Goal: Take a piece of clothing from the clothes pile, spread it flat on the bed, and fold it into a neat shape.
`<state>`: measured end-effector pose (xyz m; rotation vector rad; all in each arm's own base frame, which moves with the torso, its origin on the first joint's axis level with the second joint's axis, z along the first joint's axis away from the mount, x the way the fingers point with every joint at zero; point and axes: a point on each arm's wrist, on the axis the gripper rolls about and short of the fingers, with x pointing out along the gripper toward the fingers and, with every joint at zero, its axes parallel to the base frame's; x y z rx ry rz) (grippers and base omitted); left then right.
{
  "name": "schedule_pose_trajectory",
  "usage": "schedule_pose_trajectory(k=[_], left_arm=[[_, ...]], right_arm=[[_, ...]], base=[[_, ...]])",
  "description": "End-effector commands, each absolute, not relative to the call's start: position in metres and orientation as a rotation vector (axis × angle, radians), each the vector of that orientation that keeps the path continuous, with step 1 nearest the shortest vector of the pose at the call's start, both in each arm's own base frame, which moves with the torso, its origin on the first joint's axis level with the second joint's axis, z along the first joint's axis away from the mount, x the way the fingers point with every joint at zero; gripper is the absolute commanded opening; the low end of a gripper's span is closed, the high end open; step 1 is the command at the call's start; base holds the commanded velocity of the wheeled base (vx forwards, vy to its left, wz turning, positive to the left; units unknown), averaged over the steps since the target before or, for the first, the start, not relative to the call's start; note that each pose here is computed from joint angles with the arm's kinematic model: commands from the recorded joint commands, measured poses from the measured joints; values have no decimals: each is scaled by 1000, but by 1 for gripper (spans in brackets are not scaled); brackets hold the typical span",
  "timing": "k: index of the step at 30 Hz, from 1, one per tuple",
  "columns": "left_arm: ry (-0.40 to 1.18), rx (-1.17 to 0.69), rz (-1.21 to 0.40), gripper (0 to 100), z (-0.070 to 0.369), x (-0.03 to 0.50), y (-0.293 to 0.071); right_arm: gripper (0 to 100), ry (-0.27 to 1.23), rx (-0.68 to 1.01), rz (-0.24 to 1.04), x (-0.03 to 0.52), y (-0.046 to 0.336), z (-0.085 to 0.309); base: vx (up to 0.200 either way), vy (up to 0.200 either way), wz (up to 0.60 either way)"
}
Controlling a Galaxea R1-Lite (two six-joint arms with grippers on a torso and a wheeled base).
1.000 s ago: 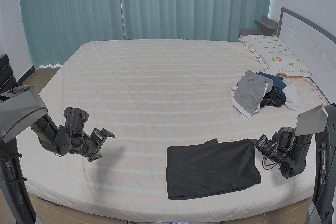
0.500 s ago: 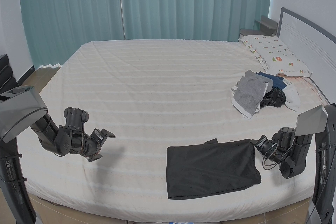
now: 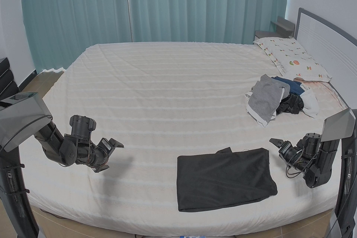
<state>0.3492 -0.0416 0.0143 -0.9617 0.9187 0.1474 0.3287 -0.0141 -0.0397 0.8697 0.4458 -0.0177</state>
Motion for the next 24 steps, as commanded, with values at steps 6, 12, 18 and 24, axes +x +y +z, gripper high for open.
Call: schedule_pose_trajectory(k=[6,12,18,24], left_arm=[[920,-951,160,100,11,350,-45],[920,-936,155,100,11,349,-44],[915,-919,143,100,11,351,-45],[901,-928,131,100,16,353,-46]], right_arm=[[100,456,869,-21,328,-13,-42],[100,453,868,-20,328,-13,-42],[100,447,868,-17,329,-13,-42],[100,448,868,-19,329,-13,-43]], base=[[-200,0,0],[-100,0,0],[0,0,0],[0,-100,0]])
